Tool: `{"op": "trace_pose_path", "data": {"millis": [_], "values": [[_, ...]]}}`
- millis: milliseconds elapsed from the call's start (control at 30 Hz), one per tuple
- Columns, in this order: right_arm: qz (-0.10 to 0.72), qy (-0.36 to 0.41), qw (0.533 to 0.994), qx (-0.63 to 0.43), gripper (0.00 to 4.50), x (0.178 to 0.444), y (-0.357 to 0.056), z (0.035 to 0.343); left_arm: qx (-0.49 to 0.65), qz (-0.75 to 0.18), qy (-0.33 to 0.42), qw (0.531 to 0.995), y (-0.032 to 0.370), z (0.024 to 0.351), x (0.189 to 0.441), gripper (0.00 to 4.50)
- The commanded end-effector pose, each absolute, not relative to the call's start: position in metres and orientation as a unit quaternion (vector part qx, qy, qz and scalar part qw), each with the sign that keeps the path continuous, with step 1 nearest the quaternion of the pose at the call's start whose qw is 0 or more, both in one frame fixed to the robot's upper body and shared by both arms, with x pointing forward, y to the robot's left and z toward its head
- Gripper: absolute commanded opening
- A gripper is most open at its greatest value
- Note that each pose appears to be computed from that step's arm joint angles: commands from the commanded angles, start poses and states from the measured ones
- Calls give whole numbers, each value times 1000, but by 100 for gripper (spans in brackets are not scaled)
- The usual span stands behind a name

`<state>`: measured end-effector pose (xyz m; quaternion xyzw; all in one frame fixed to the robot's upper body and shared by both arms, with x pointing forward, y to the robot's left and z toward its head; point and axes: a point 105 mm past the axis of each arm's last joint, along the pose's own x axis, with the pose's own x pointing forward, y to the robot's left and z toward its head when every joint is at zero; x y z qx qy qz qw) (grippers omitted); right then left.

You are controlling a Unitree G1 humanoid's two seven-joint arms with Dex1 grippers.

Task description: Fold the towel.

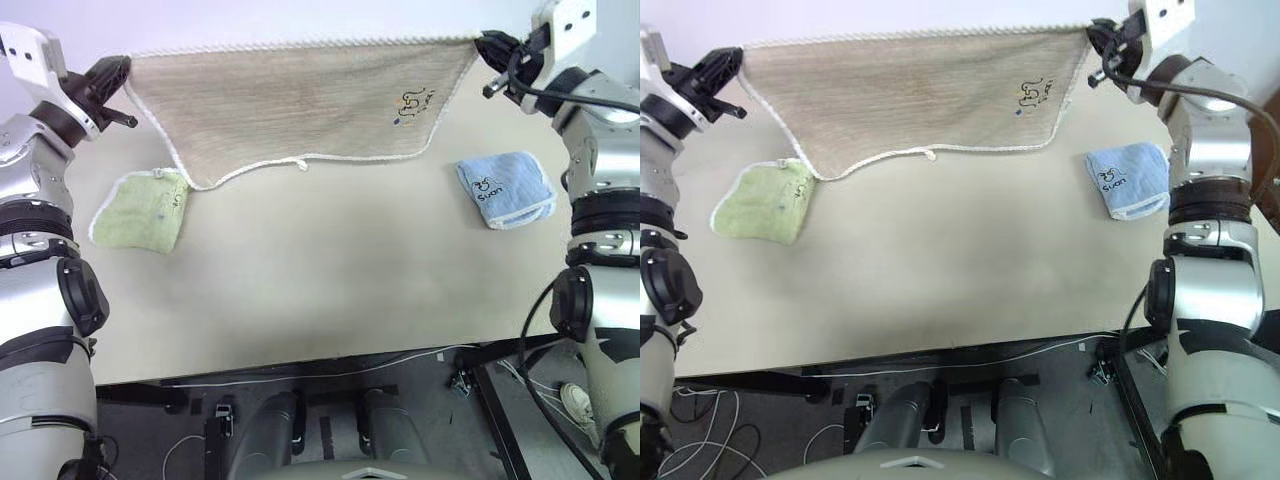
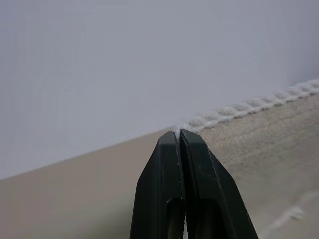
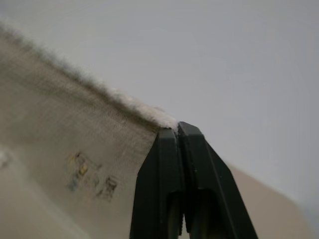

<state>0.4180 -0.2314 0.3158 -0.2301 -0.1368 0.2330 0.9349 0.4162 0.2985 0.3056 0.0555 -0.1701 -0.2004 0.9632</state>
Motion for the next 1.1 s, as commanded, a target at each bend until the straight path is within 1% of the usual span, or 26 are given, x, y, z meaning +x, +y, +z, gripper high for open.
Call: {"op": "trace_pose_path", "data": {"millis": [33, 100, 233, 333, 467, 533, 667, 733, 833, 967, 1033, 1100], "values": [[257, -100, 929, -249, 0, 398, -245, 301, 44, -226, -185, 955, 312, 308, 400, 4], [266, -59, 928, -253, 0, 388, -253, 283, 47, -257, -168, 950, 310, 297, 394, 4], [339, 56, 900, -269, 0, 353, -260, 239, 44, -329, -120, 936, 305, 276, 378, 4], [346, 115, 885, -291, 0, 336, -274, 216, 44, -365, -93, 925, 300, 270, 366, 4], [361, 127, 883, -272, 0, 316, -273, 214, 47, -417, -27, 907, 293, 252, 339, 4], [365, 130, 881, -272, 0, 311, -272, 214, 43, -427, -11, 903, 291, 249, 331, 4], [386, 138, 867, -283, 0, 289, -270, 214, 37, -456, 61, 887, 287, 232, 297, 4], [387, 137, 866, -285, 0, 283, -271, 217, 64, -453, 93, 884, 289, 221, 286, 4], [388, 144, 858, -303, 0, 272, -278, 221, 105, -449, 158, 873, 294, 197, 261, 4], [395, 177, 851, -297, 0, 260, -281, 218, 96, -440, 196, 871, 298, 184, 237, 4], [408, 209, 836, -301, 0, 251, -279, 210, 94, -430, 214, 872, 303, 177, 228, 4], [423, 219, 827, -299, 0, 244, -275, 207, 88, -421, 230, 873, 307, 171, 220, 4]]}}
